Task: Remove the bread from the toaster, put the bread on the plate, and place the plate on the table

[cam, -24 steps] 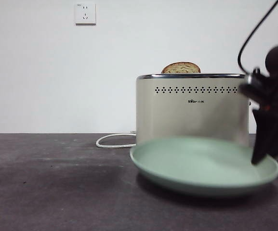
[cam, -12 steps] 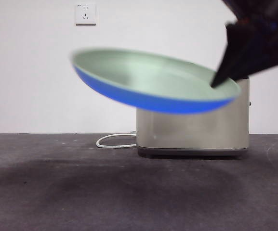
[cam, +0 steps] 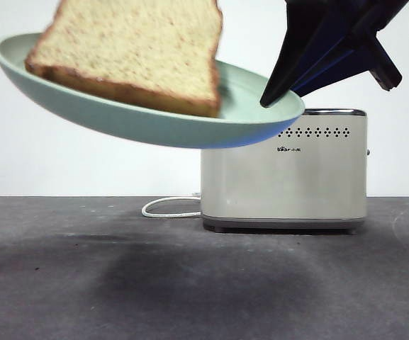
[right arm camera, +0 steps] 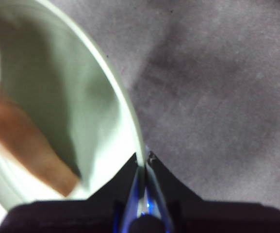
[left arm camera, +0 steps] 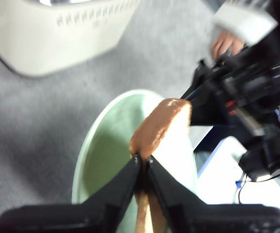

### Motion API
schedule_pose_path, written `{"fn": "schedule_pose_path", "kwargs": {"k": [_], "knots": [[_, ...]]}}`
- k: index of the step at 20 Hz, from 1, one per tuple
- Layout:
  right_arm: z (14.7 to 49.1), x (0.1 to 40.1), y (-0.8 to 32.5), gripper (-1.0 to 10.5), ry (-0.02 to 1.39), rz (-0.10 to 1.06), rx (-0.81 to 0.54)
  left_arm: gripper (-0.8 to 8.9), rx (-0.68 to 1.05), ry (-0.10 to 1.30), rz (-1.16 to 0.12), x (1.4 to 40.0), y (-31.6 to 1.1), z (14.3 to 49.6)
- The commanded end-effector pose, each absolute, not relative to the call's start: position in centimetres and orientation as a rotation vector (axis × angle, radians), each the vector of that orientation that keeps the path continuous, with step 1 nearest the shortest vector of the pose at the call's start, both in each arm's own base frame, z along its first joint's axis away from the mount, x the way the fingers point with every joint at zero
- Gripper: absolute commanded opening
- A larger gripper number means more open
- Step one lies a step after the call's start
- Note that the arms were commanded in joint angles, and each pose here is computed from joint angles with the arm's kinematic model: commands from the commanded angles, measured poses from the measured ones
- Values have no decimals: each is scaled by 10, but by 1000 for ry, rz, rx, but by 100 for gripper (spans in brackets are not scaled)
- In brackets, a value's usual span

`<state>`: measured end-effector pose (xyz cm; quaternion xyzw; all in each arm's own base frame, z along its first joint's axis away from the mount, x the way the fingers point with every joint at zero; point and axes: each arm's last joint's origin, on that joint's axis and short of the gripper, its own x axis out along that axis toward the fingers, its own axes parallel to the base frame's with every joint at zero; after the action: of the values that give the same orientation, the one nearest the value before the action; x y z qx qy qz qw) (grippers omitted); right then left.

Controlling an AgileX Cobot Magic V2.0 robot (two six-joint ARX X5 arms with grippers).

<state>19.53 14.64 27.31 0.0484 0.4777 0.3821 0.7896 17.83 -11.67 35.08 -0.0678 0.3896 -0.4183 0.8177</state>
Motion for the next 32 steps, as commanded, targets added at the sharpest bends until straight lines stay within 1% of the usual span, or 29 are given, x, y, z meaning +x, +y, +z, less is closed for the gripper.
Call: {"fn": "schedule_pose_path", "kwargs": {"k": [1,3,4,5,7,8,12,16,19,22,24,25,27,28,30,32], "knots": [[273,195,147,-13,1023,821,124,-6,-132,871,-900,188,-123,340],[273,195,147,-13,1021,821,124,-3,-128,936,-890,196,-129,329],[273,195,147,-13,1021,821,124,15,-125,964,-879,199,-131,325],[273,195,147,-13,1021,821,124,110,-118,982,-861,202,-132,321],[273,195,147,-13,1022,824,125,429,-106,994,-829,205,-133,318],[273,195,147,-13,1023,824,125,499,-104,990,-830,205,-134,318],[273,194,147,-13,1033,827,127,500,-105,956,-841,205,-135,322],[271,192,145,-13,1065,814,121,499,-108,906,-856,202,-133,341],[270,193,144,-12,1070,803,122,499,-106,792,-881,190,-125,373],[270,198,138,-12,1064,773,138,498,-82,685,-906,165,-111,408],[270,202,130,-12,1061,741,158,497,-73,640,-916,145,-99,426],[270,205,126,-13,1058,721,170,480,-63,622,-921,135,-93,431],[270,211,115,-13,1053,673,196,276,-60,590,-925,115,-82,438],[270,214,108,-13,1055,646,210,154,-42,576,-932,105,-76,440],[268,217,97,-13,1069,599,221,-14,-20,564,-938,90,-67,440],[263,222,84,-13,1102,517,207,-9,-5,545,-924,77,-59,441]]}}
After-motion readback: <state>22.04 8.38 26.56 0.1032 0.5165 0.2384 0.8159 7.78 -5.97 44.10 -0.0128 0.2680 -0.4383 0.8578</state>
